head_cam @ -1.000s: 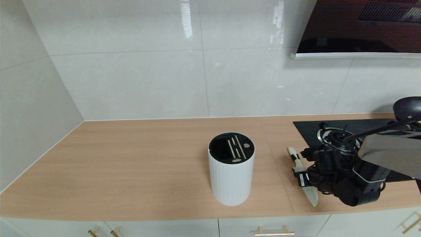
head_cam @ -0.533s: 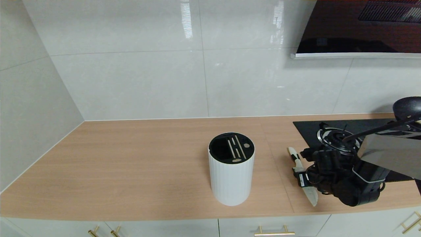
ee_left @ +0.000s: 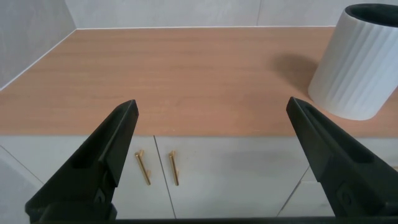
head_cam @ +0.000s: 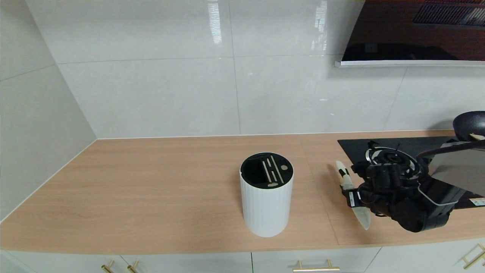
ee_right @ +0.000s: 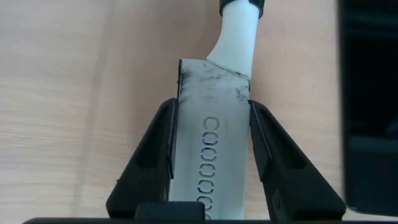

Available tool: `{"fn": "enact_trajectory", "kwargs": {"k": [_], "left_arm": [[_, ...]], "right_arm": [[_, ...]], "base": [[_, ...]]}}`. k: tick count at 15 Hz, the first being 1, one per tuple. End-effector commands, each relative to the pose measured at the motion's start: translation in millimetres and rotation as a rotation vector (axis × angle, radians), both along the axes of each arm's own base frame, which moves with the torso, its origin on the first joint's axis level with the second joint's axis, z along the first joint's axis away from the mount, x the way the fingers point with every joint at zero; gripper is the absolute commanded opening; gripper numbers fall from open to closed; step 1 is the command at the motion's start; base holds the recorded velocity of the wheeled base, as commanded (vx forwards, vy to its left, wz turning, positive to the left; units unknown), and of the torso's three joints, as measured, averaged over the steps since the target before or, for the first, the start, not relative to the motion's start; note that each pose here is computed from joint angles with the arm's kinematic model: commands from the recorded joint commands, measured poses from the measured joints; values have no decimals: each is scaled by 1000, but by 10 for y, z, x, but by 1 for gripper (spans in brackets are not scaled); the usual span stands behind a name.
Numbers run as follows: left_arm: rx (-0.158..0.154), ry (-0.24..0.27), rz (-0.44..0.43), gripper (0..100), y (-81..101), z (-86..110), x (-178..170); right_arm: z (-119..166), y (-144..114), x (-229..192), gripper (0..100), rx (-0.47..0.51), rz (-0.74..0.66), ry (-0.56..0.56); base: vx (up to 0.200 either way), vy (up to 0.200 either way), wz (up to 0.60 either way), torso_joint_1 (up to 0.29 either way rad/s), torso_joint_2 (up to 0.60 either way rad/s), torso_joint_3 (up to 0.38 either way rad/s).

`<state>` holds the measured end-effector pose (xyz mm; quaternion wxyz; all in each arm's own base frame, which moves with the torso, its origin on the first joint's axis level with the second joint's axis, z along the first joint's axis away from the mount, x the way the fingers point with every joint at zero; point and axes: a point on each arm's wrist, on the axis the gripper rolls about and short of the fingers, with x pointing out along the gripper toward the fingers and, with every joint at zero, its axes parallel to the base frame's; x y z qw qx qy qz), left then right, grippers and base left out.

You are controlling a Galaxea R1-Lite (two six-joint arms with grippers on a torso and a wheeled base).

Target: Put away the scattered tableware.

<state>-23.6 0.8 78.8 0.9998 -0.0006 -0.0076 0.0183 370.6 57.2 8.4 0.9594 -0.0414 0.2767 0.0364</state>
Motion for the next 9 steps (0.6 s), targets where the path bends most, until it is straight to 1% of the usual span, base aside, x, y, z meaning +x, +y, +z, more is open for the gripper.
{"fn": "enact_trajectory", "kwargs": {"k": [1,2,3,4,5,6,7,8,9], "left_arm": [[1,-78,-12,100,-2,294,-86],[9,-51,-59,100,-10,495,-86],[24,-30,-100,100,-20,708,-54],[26,19,-164,100,-35,1044,97],[24,64,-186,100,-40,1257,273],[25,99,-193,100,-42,1399,426],[38,190,-215,100,-48,1510,735],[77,280,-245,100,-57,1470,982],[94,316,-257,100,-64,1442,1099]], "right_arm": [[626,-9,-156,0,27,2,-151],[787,15,-211,0,33,12,-192],[930,90,-246,0,41,34,-229],[1194,166,-282,0,54,57,-283],[1405,226,-303,0,64,71,-316],[1563,294,-337,0,71,90,-339],[1792,347,-413,0,79,99,-377],[1932,434,-548,0,90,127,-398],[1976,505,-631,0,96,152,-402]], "base": [[0,0,0,0,0,0],[0,0,0,0,0,0],[0,0,0,0,0,0],[0,0,0,0,0,0],[0,0,0,0,0,0],[0,0,0,0,0,0],[0,0,0,0,0,0],[0,0,0,0,0,0],[0,0,0,0,0,0]]}}
